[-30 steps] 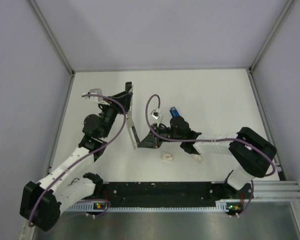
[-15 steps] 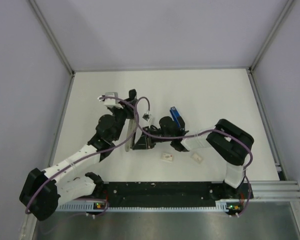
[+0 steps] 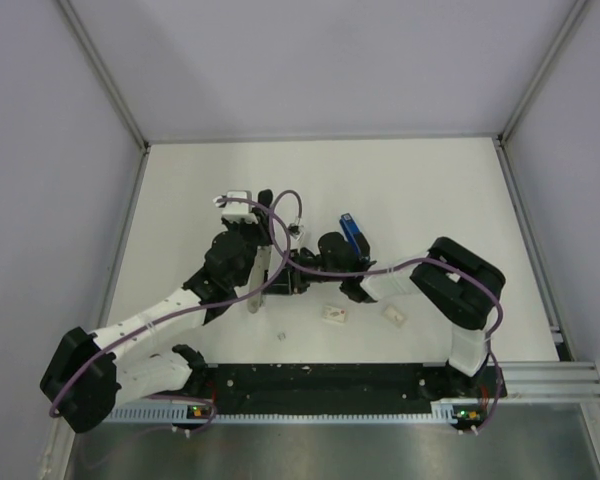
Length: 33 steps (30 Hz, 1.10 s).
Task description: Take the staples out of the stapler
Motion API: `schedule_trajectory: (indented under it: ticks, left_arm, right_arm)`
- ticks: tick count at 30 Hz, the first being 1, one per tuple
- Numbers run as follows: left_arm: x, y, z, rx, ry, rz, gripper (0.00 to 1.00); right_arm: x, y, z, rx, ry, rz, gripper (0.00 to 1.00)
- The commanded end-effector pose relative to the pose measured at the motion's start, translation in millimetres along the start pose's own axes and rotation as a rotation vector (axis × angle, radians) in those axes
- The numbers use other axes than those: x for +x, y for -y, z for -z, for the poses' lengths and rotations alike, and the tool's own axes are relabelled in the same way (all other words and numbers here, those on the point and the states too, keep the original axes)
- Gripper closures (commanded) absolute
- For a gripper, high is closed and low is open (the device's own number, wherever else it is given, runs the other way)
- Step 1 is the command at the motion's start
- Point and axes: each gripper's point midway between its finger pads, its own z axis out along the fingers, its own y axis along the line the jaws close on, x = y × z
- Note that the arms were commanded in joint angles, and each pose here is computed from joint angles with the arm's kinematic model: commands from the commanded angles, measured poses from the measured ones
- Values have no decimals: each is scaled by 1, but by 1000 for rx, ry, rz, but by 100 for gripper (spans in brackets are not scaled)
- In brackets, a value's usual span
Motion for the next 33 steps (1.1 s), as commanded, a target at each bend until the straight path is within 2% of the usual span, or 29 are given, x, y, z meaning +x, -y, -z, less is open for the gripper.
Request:
schedule_trajectory:
  ticks: [1, 9, 14, 22, 28, 33]
  left_arm:
    - [-25, 2, 0, -5, 81, 20, 100]
    - [-43, 16, 2, 58, 76, 10, 100]
    - [-57, 12, 1, 33, 110, -26, 100]
    - [-86, 12, -9, -8, 172, -89, 100]
    - [-55, -6, -44, -173, 99, -293, 100]
    - [-16, -8, -62, -199, -27, -393, 100]
  right_arm:
    - [-24, -21, -8, -50, 57, 73, 68]
    - [-31, 0, 15, 112, 61, 128, 67]
    - [-54, 18, 63, 218, 145, 124, 67]
    - [-73, 9, 120, 396, 206, 284, 65]
    - [-61, 8, 133, 412, 193, 285, 64]
    - [-54, 11, 146, 446, 198, 294, 64]
